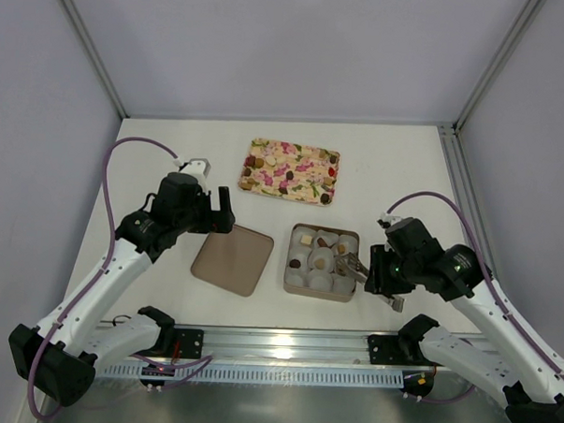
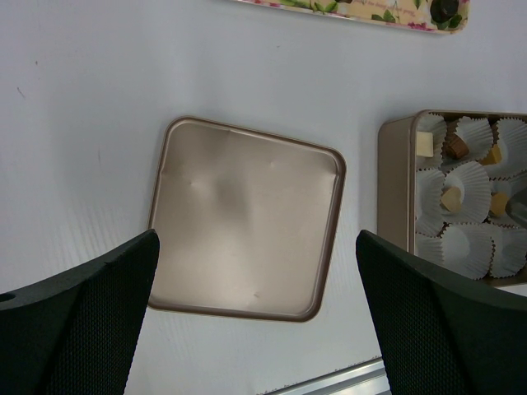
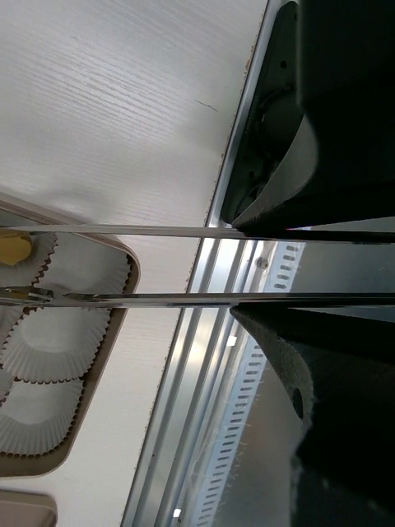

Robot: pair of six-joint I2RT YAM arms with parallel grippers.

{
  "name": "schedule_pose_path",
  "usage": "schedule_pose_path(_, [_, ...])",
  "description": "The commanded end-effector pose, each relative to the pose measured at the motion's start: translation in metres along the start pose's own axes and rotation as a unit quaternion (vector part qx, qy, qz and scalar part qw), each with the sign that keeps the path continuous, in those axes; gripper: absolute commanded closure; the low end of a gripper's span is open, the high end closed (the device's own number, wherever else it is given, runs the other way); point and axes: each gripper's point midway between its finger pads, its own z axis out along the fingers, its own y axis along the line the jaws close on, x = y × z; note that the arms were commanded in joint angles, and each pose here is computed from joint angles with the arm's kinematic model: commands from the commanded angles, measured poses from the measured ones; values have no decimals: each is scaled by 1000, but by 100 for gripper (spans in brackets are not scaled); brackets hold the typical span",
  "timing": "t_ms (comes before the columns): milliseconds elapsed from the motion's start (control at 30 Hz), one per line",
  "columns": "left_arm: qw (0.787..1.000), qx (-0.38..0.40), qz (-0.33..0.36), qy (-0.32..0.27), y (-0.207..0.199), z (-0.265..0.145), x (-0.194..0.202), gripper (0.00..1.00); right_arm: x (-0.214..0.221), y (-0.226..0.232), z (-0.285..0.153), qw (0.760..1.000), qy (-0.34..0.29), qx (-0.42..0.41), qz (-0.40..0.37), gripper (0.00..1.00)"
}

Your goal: Pack the chocolate

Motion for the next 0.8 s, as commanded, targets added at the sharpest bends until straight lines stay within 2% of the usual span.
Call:
schedule_pose_path(0, [1000,10,-6,-28,-6,-7,-17,0,-23,14,-19,999,-43,-24,0,58])
schedule_pose_path(333, [1000,6,-4,-30,-4,-7,-18,0,-94,52,-28,994,-94,-47,-43,58])
schedule_pose_path(533, [1000,1,0,-31,-2,-7,-18,0,-177,76,-6,988,-134,-16,-79,58])
schedule_pose_path(567, [999,-1,1,-32,-1,-8,-19,0,-201,82,-14,983,-161,-17,-84,58])
schedule_pose_path(600, [999,-5,2,-32,0,-7,-19,0,-213,82,5,986,-145,-5,-85,58])
schedule_pose_path(667, [999,-9,4,-34,2,-8,-19,0,-248,86,3,982,-168,-2,-82,58])
schedule_pose_path(700, [999,-11,5,-36,3,-9,-20,0,-256,86,29,986,-144,7,-88,58])
schedule_pose_path(767, [999,-14,6,-38,4,-10,-20,0,-284,92,47,985,-144,13,-95,57])
